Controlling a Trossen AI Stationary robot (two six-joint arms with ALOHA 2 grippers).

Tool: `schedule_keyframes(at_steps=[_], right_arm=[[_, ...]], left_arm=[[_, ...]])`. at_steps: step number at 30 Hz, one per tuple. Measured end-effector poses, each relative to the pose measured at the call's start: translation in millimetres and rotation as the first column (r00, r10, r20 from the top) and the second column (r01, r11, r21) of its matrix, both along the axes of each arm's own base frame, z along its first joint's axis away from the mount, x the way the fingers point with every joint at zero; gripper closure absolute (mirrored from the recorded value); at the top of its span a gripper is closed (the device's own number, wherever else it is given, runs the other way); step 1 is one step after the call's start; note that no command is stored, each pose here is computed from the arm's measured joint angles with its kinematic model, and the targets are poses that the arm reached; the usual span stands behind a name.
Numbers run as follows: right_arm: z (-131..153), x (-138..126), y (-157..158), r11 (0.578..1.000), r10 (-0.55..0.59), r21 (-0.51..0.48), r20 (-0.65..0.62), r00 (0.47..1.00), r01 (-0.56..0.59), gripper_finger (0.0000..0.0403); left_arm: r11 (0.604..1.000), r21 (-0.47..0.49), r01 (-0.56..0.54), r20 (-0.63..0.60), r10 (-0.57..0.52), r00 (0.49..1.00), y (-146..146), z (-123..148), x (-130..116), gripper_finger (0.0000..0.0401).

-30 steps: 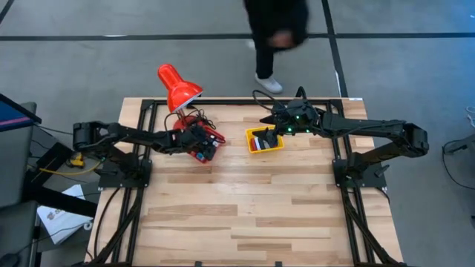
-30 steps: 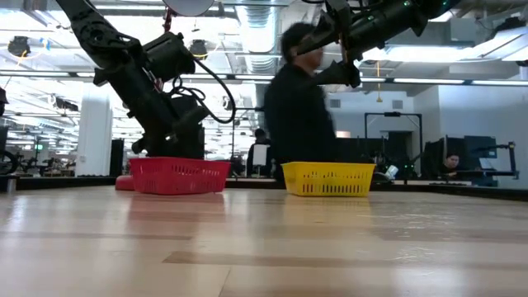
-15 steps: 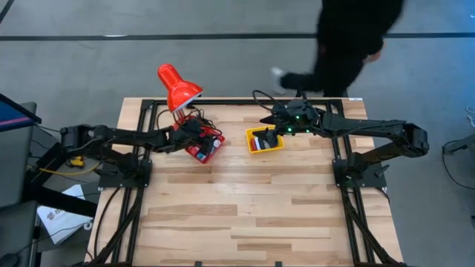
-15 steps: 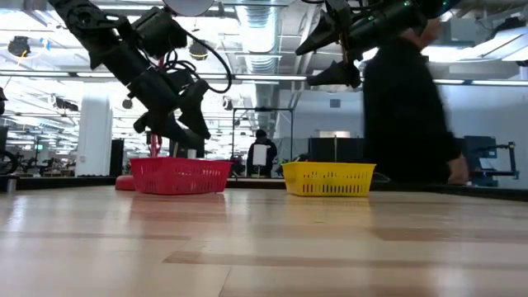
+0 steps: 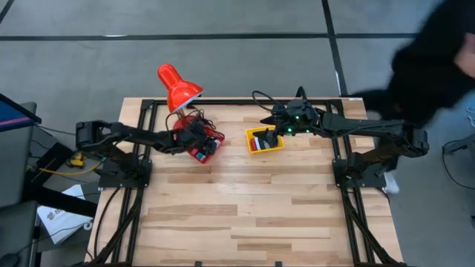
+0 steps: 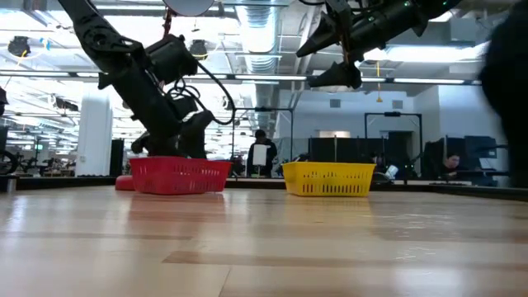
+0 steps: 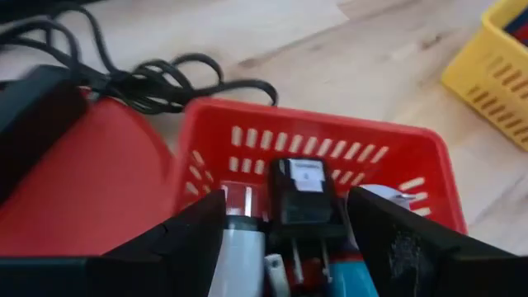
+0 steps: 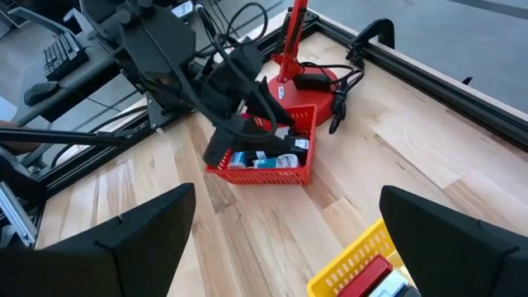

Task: Pick & Place Office items
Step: Return to Home Position

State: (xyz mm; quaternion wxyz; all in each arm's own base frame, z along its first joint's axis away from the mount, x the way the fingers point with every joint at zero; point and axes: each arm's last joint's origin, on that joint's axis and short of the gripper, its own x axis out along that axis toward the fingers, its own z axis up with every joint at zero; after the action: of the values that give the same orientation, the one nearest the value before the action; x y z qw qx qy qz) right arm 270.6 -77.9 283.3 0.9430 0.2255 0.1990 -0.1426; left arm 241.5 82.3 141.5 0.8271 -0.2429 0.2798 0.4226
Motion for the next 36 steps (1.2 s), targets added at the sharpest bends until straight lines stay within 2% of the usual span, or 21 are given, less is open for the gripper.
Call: schedule_keyframes(at_steps=[7,11,18,22,26,28,30,32,34,36], right_arm=[[-1.3,-0.5,0.1,1.000,0.000,0.004,-0.013,1.000,0.000,0.0026],[-1.2,-0.5,0.1,1.000,0.000,0.004,-0.012,1.000,0.000,0.0026],[4.7,-1.0,0.7,1.000,0.007,-0.024,0.037,0.999,-0.006,0.0026],[11.0,-19.1,11.5,0.990,0.070,-0.129,0.063,0.996,-0.062,0.0026],[12.2,-58.1,16.7,0.984,0.059,-0.175,0.143,0.988,-0.033,0.0026],[9.7,-81.3,21.4,0.974,0.060,-0.225,0.174,0.983,-0.019,0.0026],[6.2,-98.9,27.8,0.969,0.069,-0.248,0.217,0.974,-0.013,0.0026],[1.9,-112.4,35.1,0.968,0.081,-0.252,0.254,0.964,-0.015,0.0026],[-1.2,-121.7,40.3,0.959,0.075,-0.284,0.275,0.959,0.007,0.0026],[-3.9,-129.7,44.1,0.952,0.073,-0.307,0.266,0.961,0.013,0.0026]], left_arm=[[0.999,-0.024,0.028,0.012,-0.027,1.000,-1.3,-4.6,4.0,0.0150],[0.999,0.005,0.048,0.085,-0.048,0.995,-2.1,10.3,4.1,0.0150],[0.994,0.016,0.107,0.089,-0.108,0.990,-18.0,30.4,-5.6,0.0150],[0.988,0.094,0.120,0.081,-0.128,0.988,-41.1,46.8,-16.6,0.0150],[0.978,0.159,0.134,0.162,-0.159,0.974,-60.0,54.7,-37.8,0.0150],[0.972,0.170,0.164,0.235,-0.201,0.951,-66.9,58.1,-51.5,0.0150],[0.948,0.207,0.240,0.322,-0.298,0.899,-73.8,64.6,-62.9,0.0150],[0.905,0.276,0.323,0.411,-0.415,0.811,-79.7,73.5,-72.6,0.0150],[0.863,0.357,0.356,0.475,-0.496,0.727,-83.4,81.0,-83.1,0.0150],[0.843,0.412,0.345,0.501,-0.526,0.687,-84.5,85.1,-92.8,0.0150]])
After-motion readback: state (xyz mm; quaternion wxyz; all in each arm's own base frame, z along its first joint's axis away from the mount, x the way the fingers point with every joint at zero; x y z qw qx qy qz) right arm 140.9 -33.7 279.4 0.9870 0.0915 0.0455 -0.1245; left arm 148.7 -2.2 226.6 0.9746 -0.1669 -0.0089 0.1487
